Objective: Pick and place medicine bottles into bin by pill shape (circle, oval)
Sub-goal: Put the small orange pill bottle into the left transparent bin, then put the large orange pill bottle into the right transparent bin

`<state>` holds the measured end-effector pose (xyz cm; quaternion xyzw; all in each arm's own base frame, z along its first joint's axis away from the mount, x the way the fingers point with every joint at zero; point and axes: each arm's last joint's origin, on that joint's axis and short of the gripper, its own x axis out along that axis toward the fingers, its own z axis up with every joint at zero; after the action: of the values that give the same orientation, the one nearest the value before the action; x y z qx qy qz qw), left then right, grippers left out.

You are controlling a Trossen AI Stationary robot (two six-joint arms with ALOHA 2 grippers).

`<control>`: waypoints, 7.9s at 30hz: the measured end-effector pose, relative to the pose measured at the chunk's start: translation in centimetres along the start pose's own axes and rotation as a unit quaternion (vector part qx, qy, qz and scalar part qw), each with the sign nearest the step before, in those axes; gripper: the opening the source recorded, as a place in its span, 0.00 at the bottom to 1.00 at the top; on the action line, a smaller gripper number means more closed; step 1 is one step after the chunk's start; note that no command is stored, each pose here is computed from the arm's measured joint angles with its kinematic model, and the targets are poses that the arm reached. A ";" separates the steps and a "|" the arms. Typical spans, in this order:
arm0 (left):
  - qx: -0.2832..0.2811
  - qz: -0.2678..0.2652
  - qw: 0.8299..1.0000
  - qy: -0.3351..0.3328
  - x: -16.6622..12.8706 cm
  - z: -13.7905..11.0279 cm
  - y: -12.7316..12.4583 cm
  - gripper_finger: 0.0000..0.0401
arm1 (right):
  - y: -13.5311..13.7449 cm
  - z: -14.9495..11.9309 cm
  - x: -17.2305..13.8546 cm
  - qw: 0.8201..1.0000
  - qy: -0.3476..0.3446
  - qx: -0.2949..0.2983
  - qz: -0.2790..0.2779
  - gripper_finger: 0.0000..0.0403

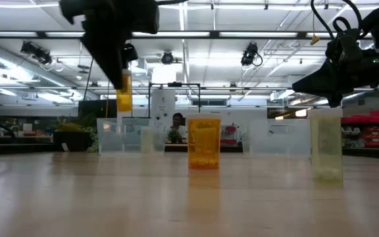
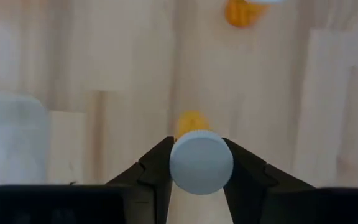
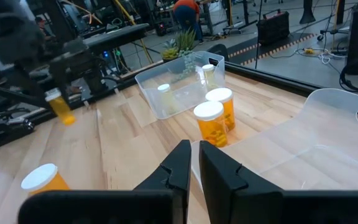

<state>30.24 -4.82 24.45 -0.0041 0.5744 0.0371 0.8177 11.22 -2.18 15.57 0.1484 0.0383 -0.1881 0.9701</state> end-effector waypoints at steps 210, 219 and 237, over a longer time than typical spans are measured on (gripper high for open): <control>0.159 0.071 0.935 -0.310 -2.7 -0.8 3.3 0.43 | -0.1 -0.4 0.1 1.000 0.021 -0.005 -0.007 0.10; 0.136 0.086 0.919 -0.361 -1.6 -6.1 4.7 0.43 | 0.5 1.8 0.0 0.993 -0.094 -0.073 0.011 0.10; 0.053 0.162 0.846 -0.505 -6.0 -10.6 8.2 0.43 | 1.7 7.5 -0.9 0.956 -0.260 -0.139 -0.008 0.10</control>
<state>17.74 2.52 26.77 0.1515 0.0754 0.1358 0.9762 11.15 -2.67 23.30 -0.0421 -0.1882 -0.2208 0.9560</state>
